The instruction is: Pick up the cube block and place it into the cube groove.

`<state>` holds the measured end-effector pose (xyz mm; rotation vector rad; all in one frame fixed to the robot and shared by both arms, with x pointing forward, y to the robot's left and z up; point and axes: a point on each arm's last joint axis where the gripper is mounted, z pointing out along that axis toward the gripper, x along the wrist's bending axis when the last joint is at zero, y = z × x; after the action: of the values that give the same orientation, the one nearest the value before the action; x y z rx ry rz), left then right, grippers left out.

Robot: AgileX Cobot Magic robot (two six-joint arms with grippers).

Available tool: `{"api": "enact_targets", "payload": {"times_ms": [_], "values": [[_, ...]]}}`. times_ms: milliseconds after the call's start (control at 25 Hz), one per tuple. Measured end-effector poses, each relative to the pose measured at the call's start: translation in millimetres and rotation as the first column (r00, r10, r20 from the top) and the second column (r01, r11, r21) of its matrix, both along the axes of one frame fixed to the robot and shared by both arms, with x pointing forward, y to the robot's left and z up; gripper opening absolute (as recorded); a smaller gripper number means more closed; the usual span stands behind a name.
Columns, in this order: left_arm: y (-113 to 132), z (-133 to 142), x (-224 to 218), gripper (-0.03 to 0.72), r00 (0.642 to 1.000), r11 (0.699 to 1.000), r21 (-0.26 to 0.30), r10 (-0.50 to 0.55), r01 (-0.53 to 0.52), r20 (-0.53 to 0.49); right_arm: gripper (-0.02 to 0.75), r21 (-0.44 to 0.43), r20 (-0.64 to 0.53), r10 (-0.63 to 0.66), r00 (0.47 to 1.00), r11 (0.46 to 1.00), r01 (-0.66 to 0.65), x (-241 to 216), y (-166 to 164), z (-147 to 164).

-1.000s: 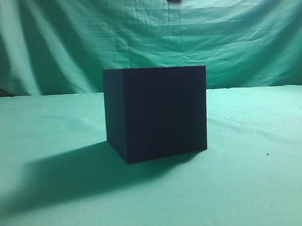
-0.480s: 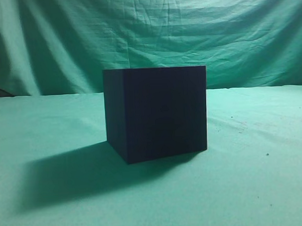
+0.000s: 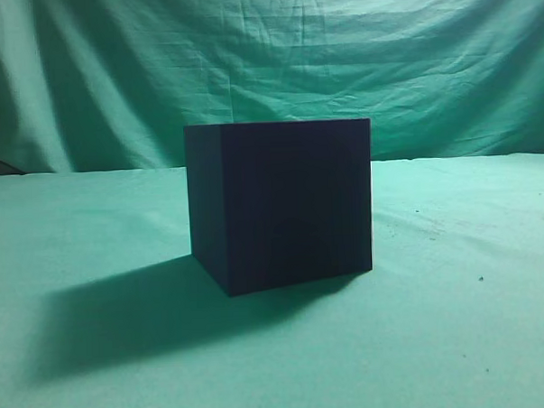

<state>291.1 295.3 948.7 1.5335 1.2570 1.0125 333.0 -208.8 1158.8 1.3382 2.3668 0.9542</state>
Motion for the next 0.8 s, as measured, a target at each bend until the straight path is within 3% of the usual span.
{"api": "enact_targets", "payload": {"times_ms": [280, 520, 800], "values": [[0, 0, 0, 0.000, 1.000, 1.000, 0.000, 0.000, 0.000, 0.000, 0.000, 0.129, 0.106, 0.012, 0.994, 0.991, -0.026, -23, -22, -22], [0, 0, 0, 0.000, 1.000, 1.000, 0.000, 0.000, 0.000, 0.000, 0.000, 0.103, 0.122, 0.038, 0.992, 0.993, -0.051, -28, -27, -23], [0, 0, 0, 0.000, 1.000, 1.000, 0.000, 0.000, 0.000, 0.000, 0.000, 0.050, 0.273, 0.145, 0.951, 0.985, -0.165, -24, -24, -16]]}}
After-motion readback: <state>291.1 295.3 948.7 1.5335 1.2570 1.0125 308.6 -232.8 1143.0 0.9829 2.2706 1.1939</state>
